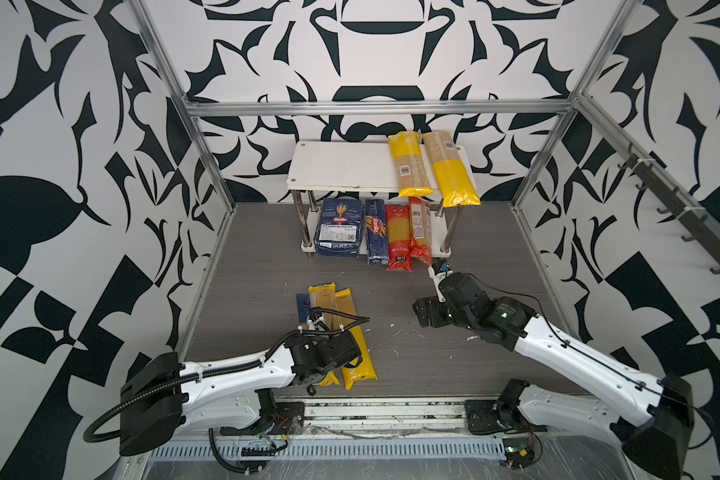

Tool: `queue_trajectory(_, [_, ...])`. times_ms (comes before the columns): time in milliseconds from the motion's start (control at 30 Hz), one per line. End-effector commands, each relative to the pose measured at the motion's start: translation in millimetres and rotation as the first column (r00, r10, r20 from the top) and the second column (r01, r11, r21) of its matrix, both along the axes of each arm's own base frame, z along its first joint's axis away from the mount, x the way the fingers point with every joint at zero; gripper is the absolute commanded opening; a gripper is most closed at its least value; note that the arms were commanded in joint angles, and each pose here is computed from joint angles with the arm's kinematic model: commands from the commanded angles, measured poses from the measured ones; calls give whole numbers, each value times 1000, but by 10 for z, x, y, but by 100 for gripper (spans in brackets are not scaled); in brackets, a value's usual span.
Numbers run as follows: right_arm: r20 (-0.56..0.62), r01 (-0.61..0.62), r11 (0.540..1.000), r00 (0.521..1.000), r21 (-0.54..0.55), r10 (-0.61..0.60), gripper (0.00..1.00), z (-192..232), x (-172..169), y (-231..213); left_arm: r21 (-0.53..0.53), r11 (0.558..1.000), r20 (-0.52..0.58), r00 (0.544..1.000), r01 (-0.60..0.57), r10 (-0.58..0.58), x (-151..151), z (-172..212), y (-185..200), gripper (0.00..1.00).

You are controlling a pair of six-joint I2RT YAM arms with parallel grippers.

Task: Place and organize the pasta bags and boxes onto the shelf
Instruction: 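Close the left gripper on the striped yellow bag and lift it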

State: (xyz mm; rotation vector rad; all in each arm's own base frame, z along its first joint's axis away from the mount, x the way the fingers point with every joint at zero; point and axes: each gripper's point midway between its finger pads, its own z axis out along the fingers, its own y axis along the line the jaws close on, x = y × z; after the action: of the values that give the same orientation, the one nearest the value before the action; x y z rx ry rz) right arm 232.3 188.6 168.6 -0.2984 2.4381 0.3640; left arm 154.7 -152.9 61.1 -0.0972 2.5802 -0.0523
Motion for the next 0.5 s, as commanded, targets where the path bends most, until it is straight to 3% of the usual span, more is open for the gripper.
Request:
queue_trajectory(0, [30, 11, 1000, 999, 13, -12, 91, 110, 32, 7, 29, 1000, 79, 997, 5, -7, 107, 277, 52, 21])
queue_trajectory(467, [42, 6, 1000, 999, 19, -6, 91, 185, 26, 2, 8, 999, 182, 983, 38, -38, 186, 961, 114, 15])
